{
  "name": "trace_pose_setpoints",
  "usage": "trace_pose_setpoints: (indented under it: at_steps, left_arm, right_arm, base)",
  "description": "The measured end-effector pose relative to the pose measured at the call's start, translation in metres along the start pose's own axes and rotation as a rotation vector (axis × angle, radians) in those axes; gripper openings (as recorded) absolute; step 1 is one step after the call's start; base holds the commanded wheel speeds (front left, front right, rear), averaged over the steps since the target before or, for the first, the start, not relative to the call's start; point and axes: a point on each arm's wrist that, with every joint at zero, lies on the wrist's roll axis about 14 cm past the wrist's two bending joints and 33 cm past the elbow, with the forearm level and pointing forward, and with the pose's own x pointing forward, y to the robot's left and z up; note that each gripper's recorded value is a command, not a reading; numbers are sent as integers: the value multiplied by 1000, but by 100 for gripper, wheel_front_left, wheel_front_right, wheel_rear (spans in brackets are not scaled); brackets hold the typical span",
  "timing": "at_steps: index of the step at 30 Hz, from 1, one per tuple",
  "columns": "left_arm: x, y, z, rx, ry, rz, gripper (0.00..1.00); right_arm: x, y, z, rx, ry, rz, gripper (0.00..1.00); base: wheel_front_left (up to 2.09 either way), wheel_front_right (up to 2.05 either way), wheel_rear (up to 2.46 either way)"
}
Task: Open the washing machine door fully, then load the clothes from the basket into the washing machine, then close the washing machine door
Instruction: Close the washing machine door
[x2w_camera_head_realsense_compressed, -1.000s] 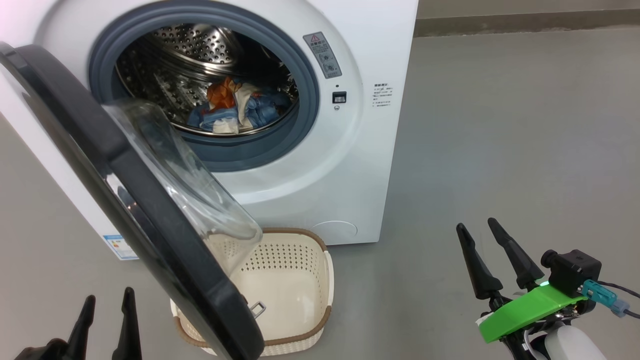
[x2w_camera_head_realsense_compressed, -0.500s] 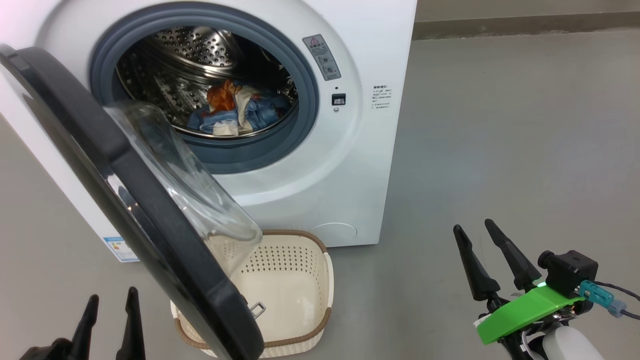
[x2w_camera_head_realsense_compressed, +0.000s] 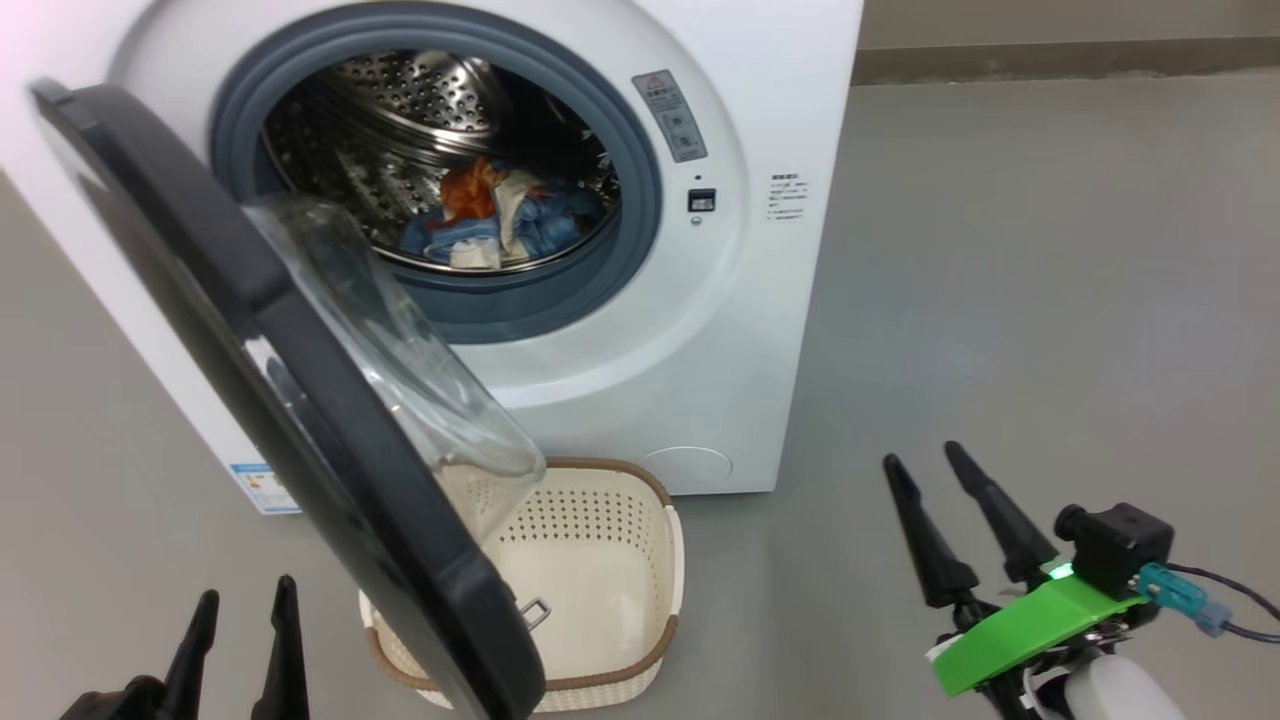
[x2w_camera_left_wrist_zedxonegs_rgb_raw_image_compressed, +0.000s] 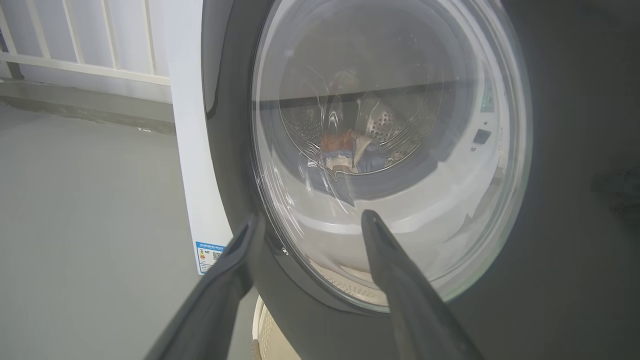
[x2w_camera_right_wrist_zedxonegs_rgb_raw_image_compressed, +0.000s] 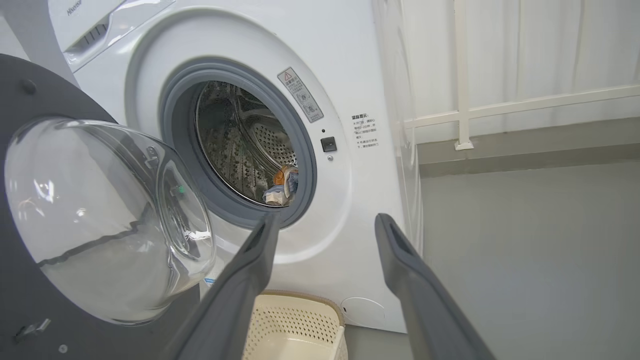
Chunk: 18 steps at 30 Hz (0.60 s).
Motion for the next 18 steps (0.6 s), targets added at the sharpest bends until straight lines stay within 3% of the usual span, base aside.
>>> trace_pose_setpoints:
  at_steps: [1,12,18]
  left_arm:
    - [-1,1,0,0,0,5,100]
    - [-18,17,0,-22,-5,73,100]
    - [-26,26,0,-42,-10,113,100]
  right_arm:
    - [2,6,-1,5,2,18,0]
    - [23,78,7,143,-37,209,0]
    - [34,129,44,208,-145,361,0]
  base:
    - [0,0,0]
    - [0,0,0]
    - [0,0,0]
